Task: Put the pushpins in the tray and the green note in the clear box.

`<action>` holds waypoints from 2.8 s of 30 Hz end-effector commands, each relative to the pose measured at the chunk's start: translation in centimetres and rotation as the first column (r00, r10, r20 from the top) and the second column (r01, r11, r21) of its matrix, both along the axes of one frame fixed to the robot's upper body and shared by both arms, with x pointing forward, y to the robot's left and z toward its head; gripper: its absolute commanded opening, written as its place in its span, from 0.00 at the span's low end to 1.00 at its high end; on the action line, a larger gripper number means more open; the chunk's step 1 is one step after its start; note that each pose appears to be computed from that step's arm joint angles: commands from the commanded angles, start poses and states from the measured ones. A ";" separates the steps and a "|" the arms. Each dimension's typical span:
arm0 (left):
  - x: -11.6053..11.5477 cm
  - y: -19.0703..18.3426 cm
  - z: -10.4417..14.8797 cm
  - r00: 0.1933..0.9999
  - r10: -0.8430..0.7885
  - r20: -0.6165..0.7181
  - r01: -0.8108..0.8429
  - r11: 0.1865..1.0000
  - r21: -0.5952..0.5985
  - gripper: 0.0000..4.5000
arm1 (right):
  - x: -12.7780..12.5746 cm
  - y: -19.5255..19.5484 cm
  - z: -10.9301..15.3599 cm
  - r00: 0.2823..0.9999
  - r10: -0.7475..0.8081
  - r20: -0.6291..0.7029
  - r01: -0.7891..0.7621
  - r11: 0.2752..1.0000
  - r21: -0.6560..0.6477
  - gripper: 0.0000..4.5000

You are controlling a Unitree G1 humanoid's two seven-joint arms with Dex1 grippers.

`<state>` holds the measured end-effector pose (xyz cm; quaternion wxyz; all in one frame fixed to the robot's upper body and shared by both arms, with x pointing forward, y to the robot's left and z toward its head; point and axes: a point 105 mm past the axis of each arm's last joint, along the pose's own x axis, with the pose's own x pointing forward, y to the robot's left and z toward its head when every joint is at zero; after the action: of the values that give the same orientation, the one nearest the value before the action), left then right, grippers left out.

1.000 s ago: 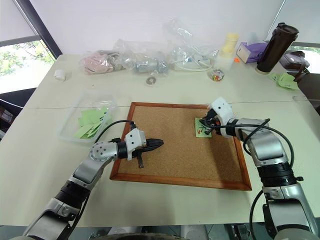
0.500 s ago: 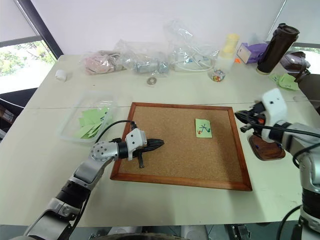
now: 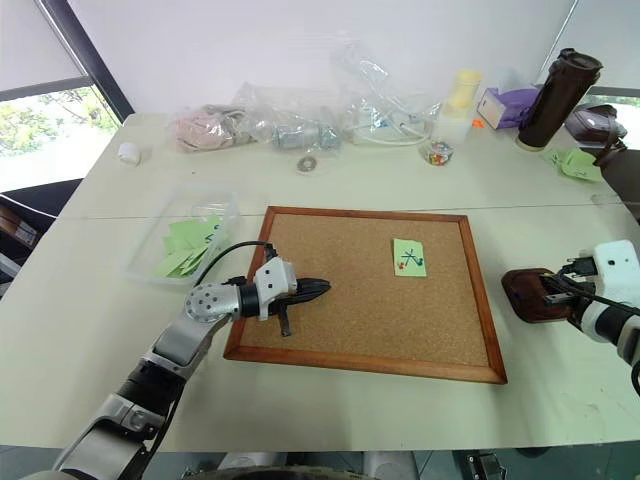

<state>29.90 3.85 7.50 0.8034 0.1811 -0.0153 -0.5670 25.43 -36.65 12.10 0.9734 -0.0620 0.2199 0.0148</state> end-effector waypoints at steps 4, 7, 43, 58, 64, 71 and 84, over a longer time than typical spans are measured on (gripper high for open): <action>-0.4 0.1 -1.2 0.999 -0.008 -0.033 0.009 0.999 0.034 0.00 | 0.4 0.1 1.2 0.997 -0.007 0.072 0.005 1.000 0.026 0.01; -0.4 0.1 -1.2 0.999 -0.004 -0.035 0.005 0.999 0.033 0.00 | 0.0 0.3 -0.3 0.999 -0.014 0.034 0.012 0.998 0.060 0.01; 0.1 -0.2 -1.3 0.999 -0.014 -0.029 0.015 0.999 0.033 0.00 | 0.6 3.7 4.8 0.976 0.156 0.155 -0.167 0.984 0.064 0.79; 0.2 0.1 -1.1 1.000 0.007 -0.016 -0.006 0.999 0.038 0.00 | 4.1 13.4 2.8 0.887 0.453 0.089 -0.457 0.889 0.033 0.79; 0.3 0.2 -1.0 1.000 0.015 -0.011 -0.015 0.999 0.039 0.00 | 5.3 14.1 1.2 0.884 0.462 0.074 -0.465 0.885 0.022 0.79; 0.2 0.4 -1.0 1.000 0.025 -0.009 -0.025 0.999 0.040 0.00 | 6.2 14.1 -0.1 0.882 0.469 0.050 -0.469 0.883 0.001 0.79; 0.0 0.5 -0.9 0.999 0.038 -0.006 -0.037 0.998 0.042 0.00 | 6.6 14.5 -1.2 0.878 0.477 0.036 -0.478 0.879 -0.002 0.51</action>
<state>29.96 3.88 7.36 0.8081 0.1881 -0.0152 -0.5580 31.71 -22.73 9.98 0.9426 -0.1060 0.2029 0.2432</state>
